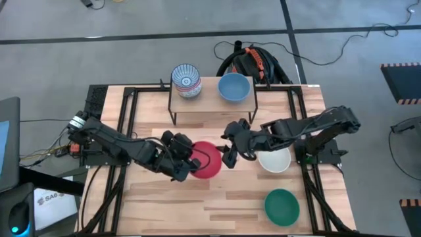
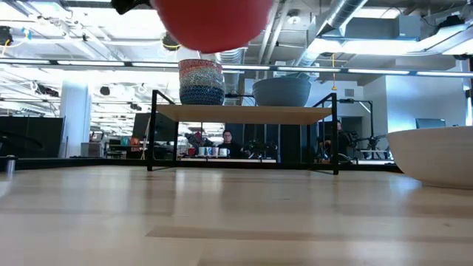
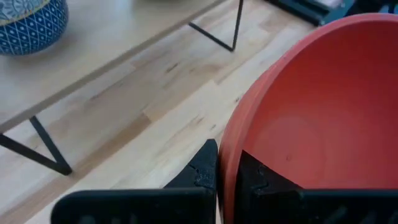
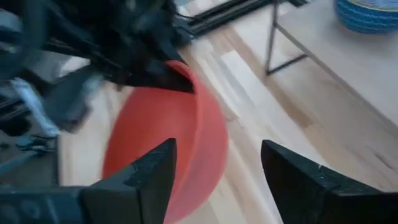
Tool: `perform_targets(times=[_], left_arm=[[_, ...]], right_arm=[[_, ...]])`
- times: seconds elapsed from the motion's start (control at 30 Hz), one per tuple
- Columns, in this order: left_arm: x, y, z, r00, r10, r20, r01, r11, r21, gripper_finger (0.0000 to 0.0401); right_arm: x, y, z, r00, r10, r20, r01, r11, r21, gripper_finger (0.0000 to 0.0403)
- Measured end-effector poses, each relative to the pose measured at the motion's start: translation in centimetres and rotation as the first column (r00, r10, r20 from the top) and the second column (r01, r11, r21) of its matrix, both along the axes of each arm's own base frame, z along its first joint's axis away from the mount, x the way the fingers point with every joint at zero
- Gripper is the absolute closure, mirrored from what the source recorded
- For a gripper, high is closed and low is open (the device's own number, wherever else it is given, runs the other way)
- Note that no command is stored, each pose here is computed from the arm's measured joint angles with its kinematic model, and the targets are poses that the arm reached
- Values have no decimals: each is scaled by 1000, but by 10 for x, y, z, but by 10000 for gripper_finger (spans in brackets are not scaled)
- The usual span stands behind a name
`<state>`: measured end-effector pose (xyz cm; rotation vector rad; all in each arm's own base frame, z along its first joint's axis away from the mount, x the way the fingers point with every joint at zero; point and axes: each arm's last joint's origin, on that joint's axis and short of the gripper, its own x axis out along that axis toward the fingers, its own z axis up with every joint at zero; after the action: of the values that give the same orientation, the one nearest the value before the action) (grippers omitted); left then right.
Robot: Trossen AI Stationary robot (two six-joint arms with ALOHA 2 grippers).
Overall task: Place and stack bowls onto a shelf
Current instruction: Stack the red bowl on top of the blue bowl on the shelf
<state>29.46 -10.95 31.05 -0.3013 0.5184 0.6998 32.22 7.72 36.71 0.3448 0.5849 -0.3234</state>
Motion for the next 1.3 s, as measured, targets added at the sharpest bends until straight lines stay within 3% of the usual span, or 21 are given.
perform_targets(times=[0.33, 0.63, 0.87, 1.03, 1.3], left_arm=[[11, 14, 14, 990, 85, 111, -88, 996, 16, 401], [22, 18, 23, 982, 54, 182, -66, 996, 63, 401], [26, 21, 29, 983, 38, 177, -68, 984, 163, 401], [27, 22, 32, 981, 49, 189, -91, 971, 222, 401], [29, 28, 34, 980, 70, 186, -117, 960, 255, 401]], right_arm=[[-6, -1, -2, 997, -46, -67, 37, 990, -136, 158], [-10, -6, 13, 994, -72, -80, 48, 963, -265, 159], [-5, -7, 17, 995, 51, -88, -78, 939, -334, 159], [-5, -8, 20, 998, -33, -59, 8, 924, -382, 166], [-2, -14, 15, 993, -91, -81, 50, 907, -418, 187]])
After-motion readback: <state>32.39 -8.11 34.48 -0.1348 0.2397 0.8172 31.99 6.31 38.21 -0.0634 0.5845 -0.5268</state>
